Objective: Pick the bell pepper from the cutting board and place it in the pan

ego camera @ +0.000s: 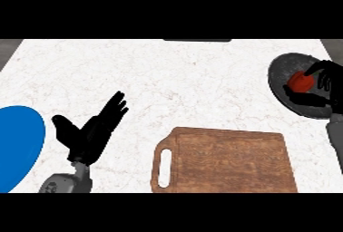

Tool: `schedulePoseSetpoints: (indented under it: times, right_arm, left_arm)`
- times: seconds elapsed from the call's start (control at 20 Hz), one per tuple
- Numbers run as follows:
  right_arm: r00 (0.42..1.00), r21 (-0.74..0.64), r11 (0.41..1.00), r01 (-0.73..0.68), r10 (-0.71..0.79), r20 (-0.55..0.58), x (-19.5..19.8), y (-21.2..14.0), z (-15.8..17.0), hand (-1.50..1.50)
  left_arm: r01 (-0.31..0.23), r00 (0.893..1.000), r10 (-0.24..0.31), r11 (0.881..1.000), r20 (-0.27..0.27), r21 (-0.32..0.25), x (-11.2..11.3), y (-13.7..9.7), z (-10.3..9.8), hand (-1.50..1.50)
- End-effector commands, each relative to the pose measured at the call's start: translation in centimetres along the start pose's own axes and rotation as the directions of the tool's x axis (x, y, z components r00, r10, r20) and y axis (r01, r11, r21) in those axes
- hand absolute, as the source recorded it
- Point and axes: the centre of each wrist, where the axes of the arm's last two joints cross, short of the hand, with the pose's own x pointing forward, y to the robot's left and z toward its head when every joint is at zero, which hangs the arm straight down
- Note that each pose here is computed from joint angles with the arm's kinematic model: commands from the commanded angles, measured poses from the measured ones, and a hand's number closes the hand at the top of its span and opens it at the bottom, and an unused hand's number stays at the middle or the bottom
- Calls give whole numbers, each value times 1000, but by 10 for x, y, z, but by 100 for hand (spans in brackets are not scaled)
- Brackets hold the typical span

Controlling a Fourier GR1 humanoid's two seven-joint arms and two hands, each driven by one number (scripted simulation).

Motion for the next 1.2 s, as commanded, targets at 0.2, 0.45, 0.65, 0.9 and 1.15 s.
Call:
schedulePoseSetpoints:
  times: [0.2,0.45,0.65,0.9,1.15]
  right_arm:
    - [999,-65,998,0,-3,-50,-17,11,-43,150]
    - [999,-98,995,1,-5,-43,-49,-8,-34,150]
    - [956,183,971,-152,191,-221,-71,-19,-21,-150]
    - [976,186,983,-7,48,-213,-59,-4,-27,-150]
    - [950,51,958,282,-271,-157,-55,-5,-32,-150]
  left_arm:
    - [25,1000,-25,999,-4,-34,-1,-2,-8,0]
    - [27,999,-27,999,17,-26,14,-12,-13,0]
    - [23,1000,-22,998,20,-61,4,-17,-12,0]
    - [18,1000,-17,999,18,-50,-6,-10,-11,0]
    - [18,1000,-17,999,12,-37,-4,-6,-7,0]
